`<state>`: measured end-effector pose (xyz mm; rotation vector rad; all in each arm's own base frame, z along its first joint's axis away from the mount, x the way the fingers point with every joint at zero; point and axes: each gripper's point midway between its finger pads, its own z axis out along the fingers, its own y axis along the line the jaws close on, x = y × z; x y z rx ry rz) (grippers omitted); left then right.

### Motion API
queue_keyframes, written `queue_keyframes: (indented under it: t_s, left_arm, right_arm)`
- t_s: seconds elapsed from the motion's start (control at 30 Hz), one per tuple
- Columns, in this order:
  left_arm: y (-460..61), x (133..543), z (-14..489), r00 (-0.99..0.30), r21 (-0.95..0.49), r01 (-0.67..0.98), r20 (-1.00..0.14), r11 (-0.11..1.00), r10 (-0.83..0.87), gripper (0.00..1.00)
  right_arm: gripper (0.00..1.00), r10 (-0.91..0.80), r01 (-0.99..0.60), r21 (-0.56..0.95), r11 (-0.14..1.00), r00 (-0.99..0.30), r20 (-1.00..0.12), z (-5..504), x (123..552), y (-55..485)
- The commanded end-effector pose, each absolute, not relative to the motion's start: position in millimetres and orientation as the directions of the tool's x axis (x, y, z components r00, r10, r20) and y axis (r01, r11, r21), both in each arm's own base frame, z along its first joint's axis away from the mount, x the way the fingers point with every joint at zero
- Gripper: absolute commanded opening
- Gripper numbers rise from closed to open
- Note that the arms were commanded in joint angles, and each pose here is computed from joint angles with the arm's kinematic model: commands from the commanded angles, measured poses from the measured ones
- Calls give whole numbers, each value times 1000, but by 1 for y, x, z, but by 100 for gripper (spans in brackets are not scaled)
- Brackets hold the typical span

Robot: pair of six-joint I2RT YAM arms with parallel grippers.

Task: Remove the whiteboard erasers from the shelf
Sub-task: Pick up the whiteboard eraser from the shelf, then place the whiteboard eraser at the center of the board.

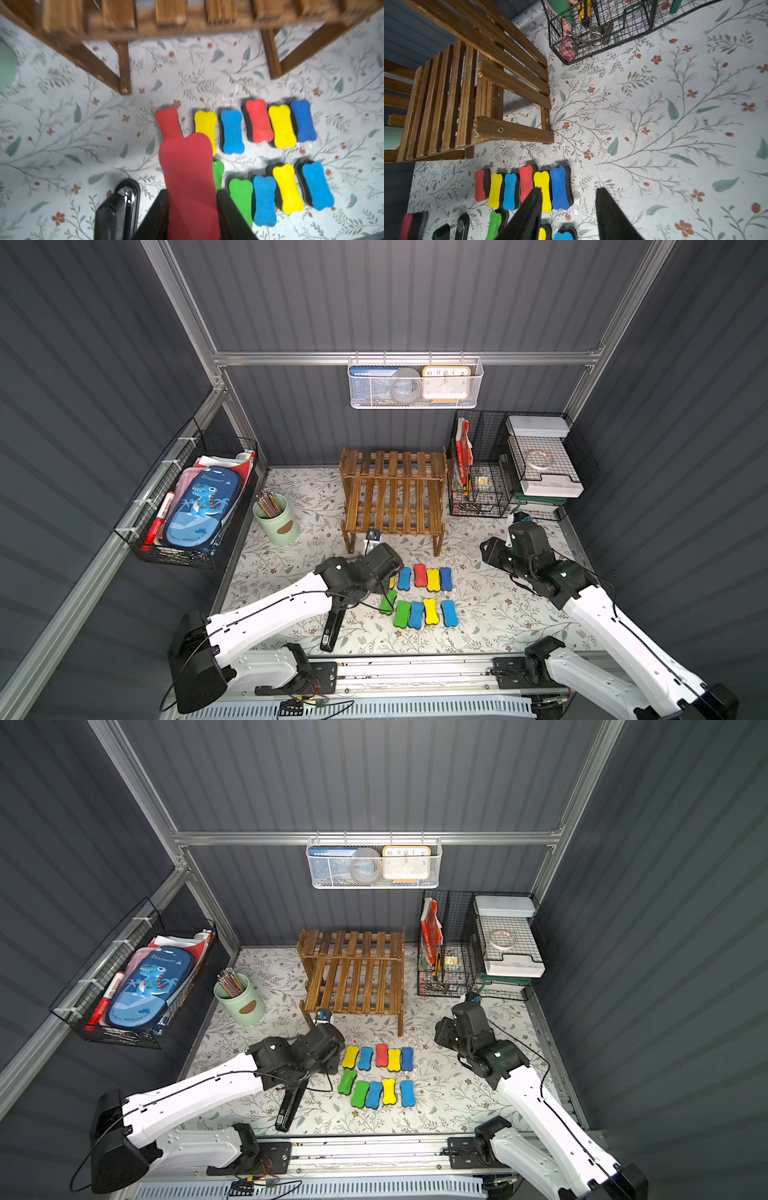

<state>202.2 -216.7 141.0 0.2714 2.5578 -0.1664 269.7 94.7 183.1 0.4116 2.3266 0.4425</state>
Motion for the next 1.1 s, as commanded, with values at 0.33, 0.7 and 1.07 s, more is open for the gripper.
queue_keyframes:
  t_s: [0.33,0.7,1.07]
  left_arm:
    - [-202,169,70,-929,-115,57,-370,992,10,38]
    - [-203,175,48,-922,-17,139,-367,990,123,38]
    - [-196,172,30,-923,36,189,-335,981,191,42]
  right_arm:
    - [47,414,163,425,890,-677,-608,190,271,92]
    - [47,418,164,430,888,-677,-605,189,271,93]
    - [47,417,167,426,889,-678,-605,189,271,92]
